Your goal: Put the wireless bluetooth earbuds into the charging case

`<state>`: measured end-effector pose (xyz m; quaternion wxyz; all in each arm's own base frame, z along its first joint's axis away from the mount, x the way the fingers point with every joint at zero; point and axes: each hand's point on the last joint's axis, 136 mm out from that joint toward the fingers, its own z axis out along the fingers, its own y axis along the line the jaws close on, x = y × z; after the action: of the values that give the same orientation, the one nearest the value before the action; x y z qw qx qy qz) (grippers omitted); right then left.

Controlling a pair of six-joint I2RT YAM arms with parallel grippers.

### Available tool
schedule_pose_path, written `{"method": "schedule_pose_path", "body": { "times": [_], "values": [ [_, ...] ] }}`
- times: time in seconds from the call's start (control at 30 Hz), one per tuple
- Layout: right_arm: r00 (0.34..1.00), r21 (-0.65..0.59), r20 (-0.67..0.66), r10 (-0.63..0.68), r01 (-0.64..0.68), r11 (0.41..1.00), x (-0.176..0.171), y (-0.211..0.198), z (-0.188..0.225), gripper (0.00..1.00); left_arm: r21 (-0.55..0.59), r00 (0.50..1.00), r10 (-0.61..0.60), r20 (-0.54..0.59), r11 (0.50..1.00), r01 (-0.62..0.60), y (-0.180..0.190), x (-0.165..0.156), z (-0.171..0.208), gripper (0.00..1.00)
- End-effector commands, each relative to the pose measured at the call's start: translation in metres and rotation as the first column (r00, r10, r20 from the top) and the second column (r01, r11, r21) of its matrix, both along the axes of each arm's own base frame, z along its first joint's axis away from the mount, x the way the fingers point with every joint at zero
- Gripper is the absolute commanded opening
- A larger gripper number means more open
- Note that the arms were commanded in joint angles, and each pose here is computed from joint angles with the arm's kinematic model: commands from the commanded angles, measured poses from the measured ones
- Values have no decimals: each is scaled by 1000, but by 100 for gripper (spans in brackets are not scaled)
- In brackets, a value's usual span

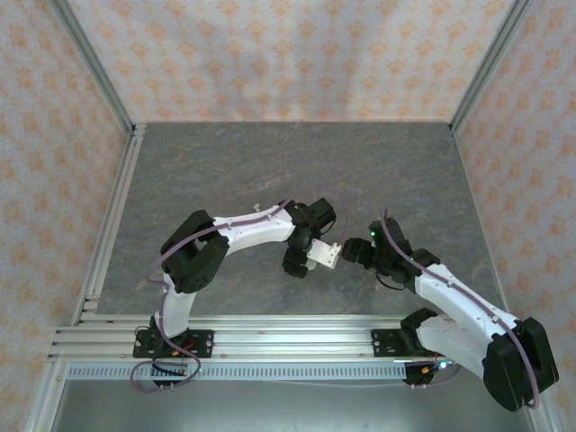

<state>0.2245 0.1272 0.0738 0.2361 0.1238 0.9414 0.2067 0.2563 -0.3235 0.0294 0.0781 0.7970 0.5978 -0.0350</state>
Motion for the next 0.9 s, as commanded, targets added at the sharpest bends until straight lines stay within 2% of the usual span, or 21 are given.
{"method": "schedule_pose_path", "body": {
  "times": [0.0, 0.2, 0.33, 0.5, 0.7, 0.87],
  "values": [
    [999, 23, 21, -37, 36, 999, 5, -1, 1, 77, -4, 1000, -15, 9, 1000, 15, -5, 7, 0, 81],
    [998, 43, 17, -60, 59, 997, 4, -2, -2, 78, -50, 996, 61, -64, 997, -64, -5, 11, -1, 58],
    [998, 103, 31, -58, 54, 993, 6, 6, 2, 78, -128, 990, 113, -87, 984, -124, -4, 13, 14, 37],
    [998, 253, 61, -24, 8, 968, 11, 30, 19, 77, -186, 981, 168, -94, 965, -183, 3, 12, 34, 34],
    [996, 471, 90, 8, -49, 881, 12, 63, 50, 78, -304, 965, 253, -73, 916, -264, 13, 9, 88, 34],
    [983, 534, 182, 37, -131, 835, 5, 84, 91, 78, -403, 957, 269, -110, 868, -291, 15, -6, 122, 34]
  ]
}}
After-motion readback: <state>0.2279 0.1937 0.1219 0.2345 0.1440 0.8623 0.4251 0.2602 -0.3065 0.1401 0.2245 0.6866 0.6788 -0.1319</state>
